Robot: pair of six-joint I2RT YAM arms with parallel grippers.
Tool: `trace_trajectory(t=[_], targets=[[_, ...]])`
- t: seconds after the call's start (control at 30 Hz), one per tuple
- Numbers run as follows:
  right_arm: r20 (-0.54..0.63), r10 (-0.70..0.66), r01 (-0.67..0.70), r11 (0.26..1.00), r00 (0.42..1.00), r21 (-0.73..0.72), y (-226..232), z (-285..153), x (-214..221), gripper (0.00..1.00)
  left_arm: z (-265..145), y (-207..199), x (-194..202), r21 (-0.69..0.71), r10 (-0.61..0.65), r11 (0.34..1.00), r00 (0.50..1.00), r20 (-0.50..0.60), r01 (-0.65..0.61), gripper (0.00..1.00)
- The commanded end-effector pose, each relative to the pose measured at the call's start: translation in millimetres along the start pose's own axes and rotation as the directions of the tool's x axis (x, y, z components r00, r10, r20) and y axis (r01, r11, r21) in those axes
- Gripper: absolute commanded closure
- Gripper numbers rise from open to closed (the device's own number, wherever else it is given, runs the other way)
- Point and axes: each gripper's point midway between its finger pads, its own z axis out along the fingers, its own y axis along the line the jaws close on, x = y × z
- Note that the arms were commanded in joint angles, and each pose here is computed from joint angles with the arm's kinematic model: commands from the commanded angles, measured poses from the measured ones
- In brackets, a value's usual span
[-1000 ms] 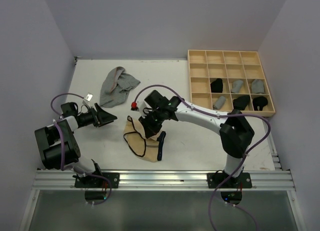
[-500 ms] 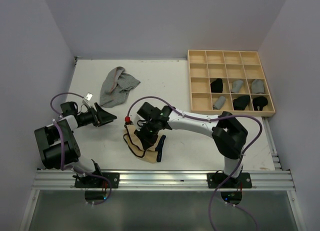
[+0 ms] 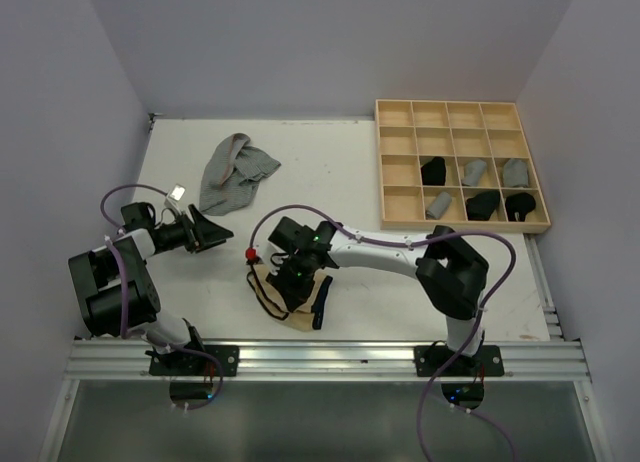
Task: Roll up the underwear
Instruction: Fold the underwear
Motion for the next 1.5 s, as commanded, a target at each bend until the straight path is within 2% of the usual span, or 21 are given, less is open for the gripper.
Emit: trace_trajectory(t=[0.0, 0.17, 0.33, 0.43, 0.47, 0.53, 0.63, 0.8, 0.87, 1.03, 1.1, 1.23, 1.37, 1.47], targets=[[-0.026, -0.011, 0.011, 1.000, 1.000, -0.007, 3, 2, 10, 1.00, -3, 0, -13, 0.000, 0.056, 0.998, 0.998, 0.018, -0.056, 0.24], [-0.050, -0.011, 0.011, 1.000, 0.999, -0.011, 5, 5, 20, 1.00, -3, 1, -13, -0.007, 0.066, 0.998, 0.998, 0.016, -0.066, 0.24], [-0.068, -0.040, 0.038, 0.999, 0.997, -0.030, 16, 2, 26, 0.82, -3, 1, -16, -0.017, 0.088, 0.996, 0.996, 0.011, -0.088, 0.23], [-0.034, -0.052, 0.051, 0.998, 0.998, -0.021, 21, -11, 18, 0.78, -1, -5, -19, -0.029, 0.183, 0.983, 0.983, -0.025, -0.184, 0.23], [-0.014, -0.050, 0.050, 0.999, 0.999, -0.009, 22, -16, 13, 0.77, 0, -4, -24, -0.047, 0.257, 0.965, 0.965, -0.040, -0.259, 0.24], [0.048, -0.043, 0.041, 0.998, 0.998, 0.044, 18, -31, 0, 0.72, 5, -12, -19, -0.046, 0.315, 0.947, 0.946, -0.079, -0.319, 0.24], [0.141, 0.060, -0.073, 0.994, 0.988, 0.085, 1, -49, -16, 0.71, 14, -16, -18, -0.078, 0.445, 0.885, 0.884, -0.146, -0.458, 0.26], [0.218, 0.258, -0.285, 0.953, 0.941, 0.102, -39, -59, -16, 0.78, 22, -20, -24, -0.110, 0.624, 0.748, 0.749, -0.221, -0.655, 0.30], [0.203, 0.341, -0.368, 0.923, 0.918, 0.112, -56, -54, -6, 0.79, 29, -19, -19, -0.101, 0.665, 0.697, 0.693, -0.277, -0.710, 0.35], [0.120, 0.435, -0.450, 0.876, 0.892, 0.174, -78, -30, 23, 0.83, 50, -19, 9, -0.036, 0.722, 0.609, 0.572, -0.390, -0.792, 0.42], [0.087, 0.472, -0.479, 0.855, 0.877, 0.198, -92, -18, 33, 0.84, 53, -11, 17, -0.037, 0.724, 0.585, 0.542, -0.427, -0.810, 0.44], [0.064, 0.504, -0.505, 0.836, 0.861, 0.215, -117, -4, 36, 0.86, 55, -9, 24, -0.043, 0.697, 0.622, 0.577, -0.426, -0.782, 0.45], [0.070, 0.495, -0.497, 0.837, 0.866, 0.231, -138, -13, 19, 0.87, 51, -20, 14, -0.062, 0.716, 0.614, 0.589, -0.375, -0.787, 0.45], [0.113, 0.430, -0.445, 0.866, 0.896, 0.228, -161, -26, -26, 0.88, 49, -27, 6, -0.075, 0.736, 0.594, 0.579, -0.350, -0.801, 0.45]])
